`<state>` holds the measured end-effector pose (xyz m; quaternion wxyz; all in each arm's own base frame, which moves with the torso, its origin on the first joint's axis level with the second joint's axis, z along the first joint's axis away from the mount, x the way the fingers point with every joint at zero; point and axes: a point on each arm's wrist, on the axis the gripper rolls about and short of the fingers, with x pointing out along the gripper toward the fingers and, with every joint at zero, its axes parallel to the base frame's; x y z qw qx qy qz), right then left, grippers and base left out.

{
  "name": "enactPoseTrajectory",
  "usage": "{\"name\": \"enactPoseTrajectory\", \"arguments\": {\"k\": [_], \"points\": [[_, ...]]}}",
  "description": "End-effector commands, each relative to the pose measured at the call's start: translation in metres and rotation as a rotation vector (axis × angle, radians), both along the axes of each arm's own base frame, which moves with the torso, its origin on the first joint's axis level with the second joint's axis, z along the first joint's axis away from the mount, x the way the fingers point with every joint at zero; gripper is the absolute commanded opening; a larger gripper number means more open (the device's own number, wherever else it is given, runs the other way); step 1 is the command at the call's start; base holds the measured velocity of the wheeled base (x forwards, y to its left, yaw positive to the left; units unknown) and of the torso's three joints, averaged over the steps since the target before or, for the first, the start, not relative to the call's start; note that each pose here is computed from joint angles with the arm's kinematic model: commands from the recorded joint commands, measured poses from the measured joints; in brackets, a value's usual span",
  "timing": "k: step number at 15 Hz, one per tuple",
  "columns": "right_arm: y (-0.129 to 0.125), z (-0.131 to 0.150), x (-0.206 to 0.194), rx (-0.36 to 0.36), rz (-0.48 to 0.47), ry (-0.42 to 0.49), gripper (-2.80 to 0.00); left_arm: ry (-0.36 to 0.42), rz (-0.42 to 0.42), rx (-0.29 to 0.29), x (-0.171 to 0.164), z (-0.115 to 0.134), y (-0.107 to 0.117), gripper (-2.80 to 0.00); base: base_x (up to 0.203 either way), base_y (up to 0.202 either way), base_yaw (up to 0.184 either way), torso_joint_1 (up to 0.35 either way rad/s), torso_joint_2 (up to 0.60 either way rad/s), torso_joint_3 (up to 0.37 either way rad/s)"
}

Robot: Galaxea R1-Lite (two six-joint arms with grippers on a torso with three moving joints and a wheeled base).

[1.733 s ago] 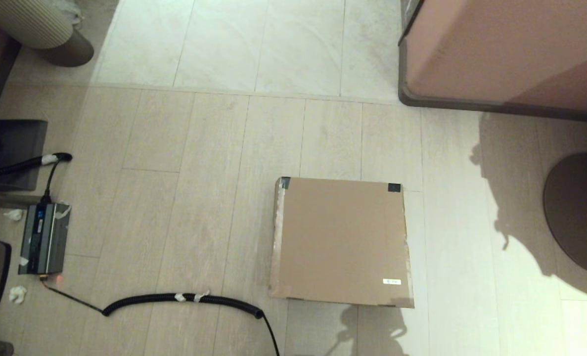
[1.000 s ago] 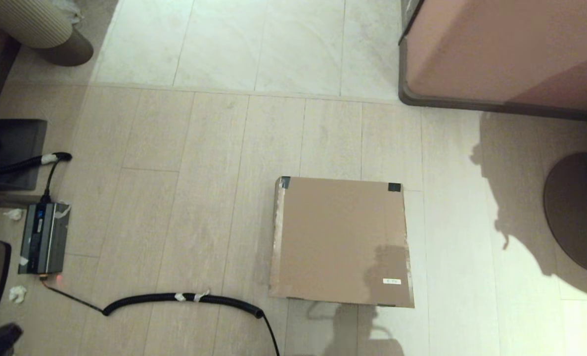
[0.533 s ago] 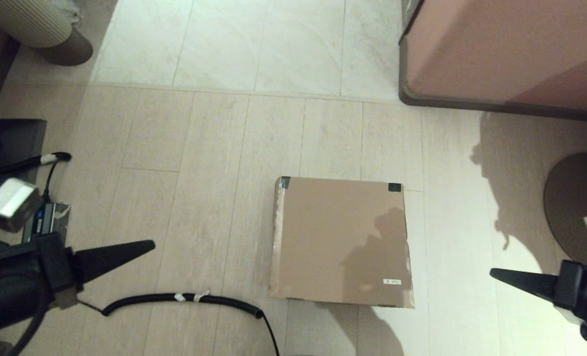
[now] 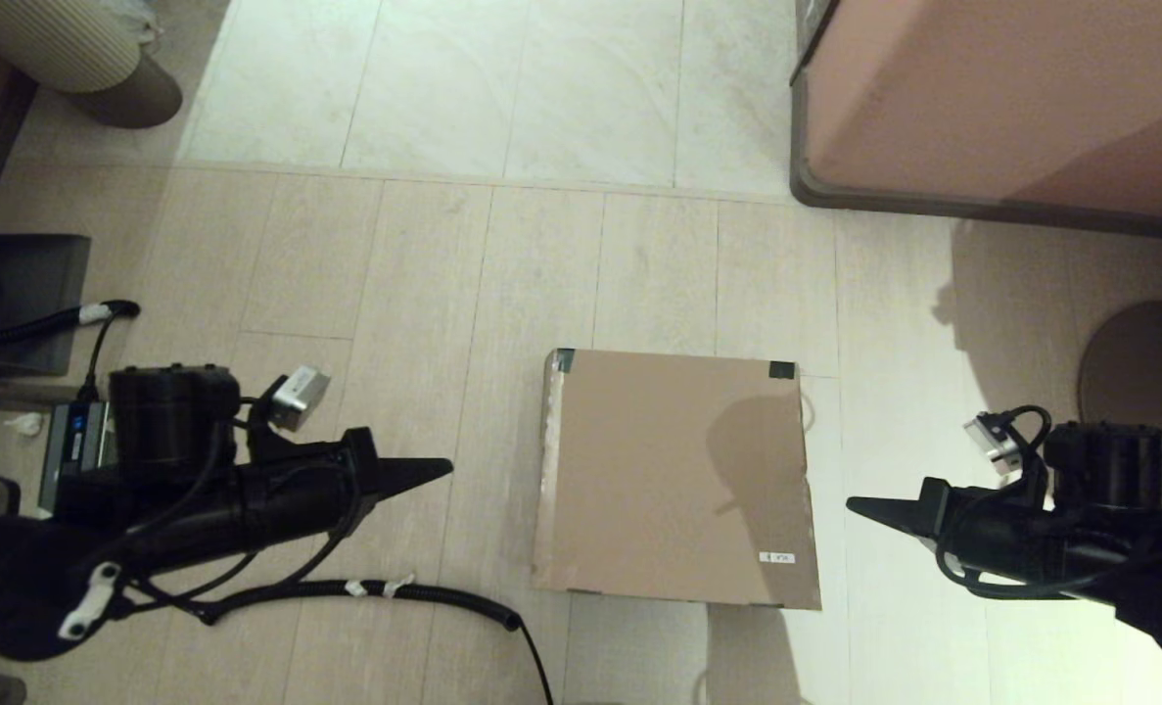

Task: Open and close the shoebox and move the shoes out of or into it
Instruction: Open the shoe box

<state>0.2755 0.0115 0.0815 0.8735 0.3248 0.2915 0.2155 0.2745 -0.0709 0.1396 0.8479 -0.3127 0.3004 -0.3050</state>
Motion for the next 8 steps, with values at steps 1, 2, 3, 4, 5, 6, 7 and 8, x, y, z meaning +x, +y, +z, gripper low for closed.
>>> {"name": "enactPoseTrajectory", "arguments": {"k": [1,2,3,4,5,6,7,8], "points": [[-0.005,-0.038,0.017,0.001,-0.011,0.068,-2.8,0.077,0.001,0.031,0.027,-0.033,-0.012,-2.8,0.0,0.0,0.0,0.0,0.0,0.0],[-0.009,-0.042,0.023,-0.001,-0.023,0.066,-2.8,0.068,0.014,0.055,0.037,-0.04,-0.015,-2.8,0.0,0.0,0.0,0.0,0.0,0.0],[-0.012,-0.047,0.026,-0.002,-0.037,0.074,-2.8,0.06,0.025,0.091,0.046,-0.051,-0.018,-2.8,0.0,0.0,0.0,0.0,0.0,0.0],[-0.016,-0.052,0.028,-0.009,-0.058,0.088,-2.8,0.05,0.034,0.122,0.053,-0.06,-0.02,-2.8,0.0,0.0,0.0,0.0,0.0,0.0],[-0.02,-0.056,0.03,-0.017,-0.081,0.098,-2.8,0.041,0.038,0.134,0.06,-0.064,-0.022,-2.8,0.0,0.0,0.0,0.0,0.0,0.0],[-0.023,-0.062,0.031,-0.018,-0.096,0.114,-2.8,0.038,0.039,0.139,0.067,-0.069,-0.024,-2.8,0.0,0.0,0.0,0.0,0.0,0.0],[-0.024,-0.069,0.033,-0.019,-0.101,0.134,-2.8,0.041,0.04,0.141,0.073,-0.074,-0.026,-2.8,0.0,0.0,0.0,0.0,0.0,0.0],[-0.025,-0.076,0.034,-0.024,-0.107,0.153,-2.8,0.04,0.041,0.142,0.078,-0.077,-0.027,-2.8,0.0,0.0,0.0,0.0,0.0,0.0]]}}
